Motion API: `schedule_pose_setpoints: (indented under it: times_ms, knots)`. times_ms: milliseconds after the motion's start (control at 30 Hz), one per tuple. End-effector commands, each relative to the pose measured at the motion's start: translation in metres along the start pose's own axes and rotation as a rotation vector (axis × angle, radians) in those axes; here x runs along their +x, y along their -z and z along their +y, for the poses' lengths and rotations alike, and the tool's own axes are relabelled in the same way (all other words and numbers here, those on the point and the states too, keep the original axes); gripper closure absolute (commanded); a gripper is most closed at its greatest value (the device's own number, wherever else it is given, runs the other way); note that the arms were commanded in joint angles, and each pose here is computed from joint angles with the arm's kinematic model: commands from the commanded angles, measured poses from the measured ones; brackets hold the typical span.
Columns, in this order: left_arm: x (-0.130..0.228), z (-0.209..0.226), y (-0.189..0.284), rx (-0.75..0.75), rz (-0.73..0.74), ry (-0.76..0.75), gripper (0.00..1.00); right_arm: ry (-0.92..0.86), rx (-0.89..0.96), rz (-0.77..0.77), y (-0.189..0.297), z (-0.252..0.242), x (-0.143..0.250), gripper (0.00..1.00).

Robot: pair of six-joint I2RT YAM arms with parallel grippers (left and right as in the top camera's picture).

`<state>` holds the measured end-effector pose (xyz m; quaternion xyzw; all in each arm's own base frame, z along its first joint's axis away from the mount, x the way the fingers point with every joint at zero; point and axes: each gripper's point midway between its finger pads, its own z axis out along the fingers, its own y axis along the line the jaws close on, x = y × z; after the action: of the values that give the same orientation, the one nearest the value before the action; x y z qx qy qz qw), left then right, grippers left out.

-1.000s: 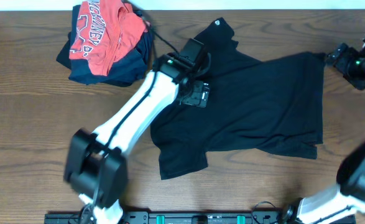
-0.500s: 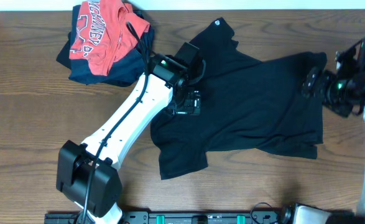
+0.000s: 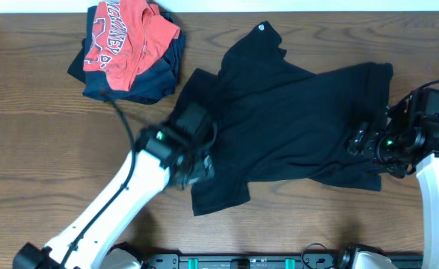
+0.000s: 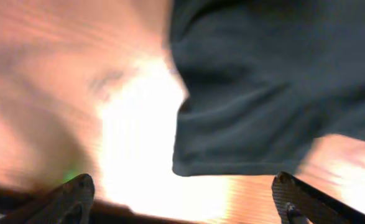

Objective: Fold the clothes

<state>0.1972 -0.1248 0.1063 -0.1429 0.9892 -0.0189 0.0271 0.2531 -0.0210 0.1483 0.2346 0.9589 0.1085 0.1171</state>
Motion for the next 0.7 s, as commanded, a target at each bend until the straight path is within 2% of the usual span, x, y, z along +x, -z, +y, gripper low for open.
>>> schedule_pose_setpoints:
  times_ms: [0,100,300,667]
  knots:
    - [0.022,0.012,-0.025,-0.003,0.049,0.072,0.16,0.018,0.006,-0.001,-0.005,-0.001,0.002,0.13]
    - [0.04,0.004,-0.042,0.054,0.1,-0.005,0.22,0.027,0.009,-0.003,-0.005,-0.002,0.001,0.13]
    - [0.068,0.009,-0.065,0.024,0.144,-0.102,0.22,0.029,0.023,0.005,-0.005,-0.005,0.003,0.14]
    - [0.071,0.002,-0.095,0.113,0.118,-0.196,0.23,0.036,0.028,-0.003,-0.005,-0.006,0.001,0.14]
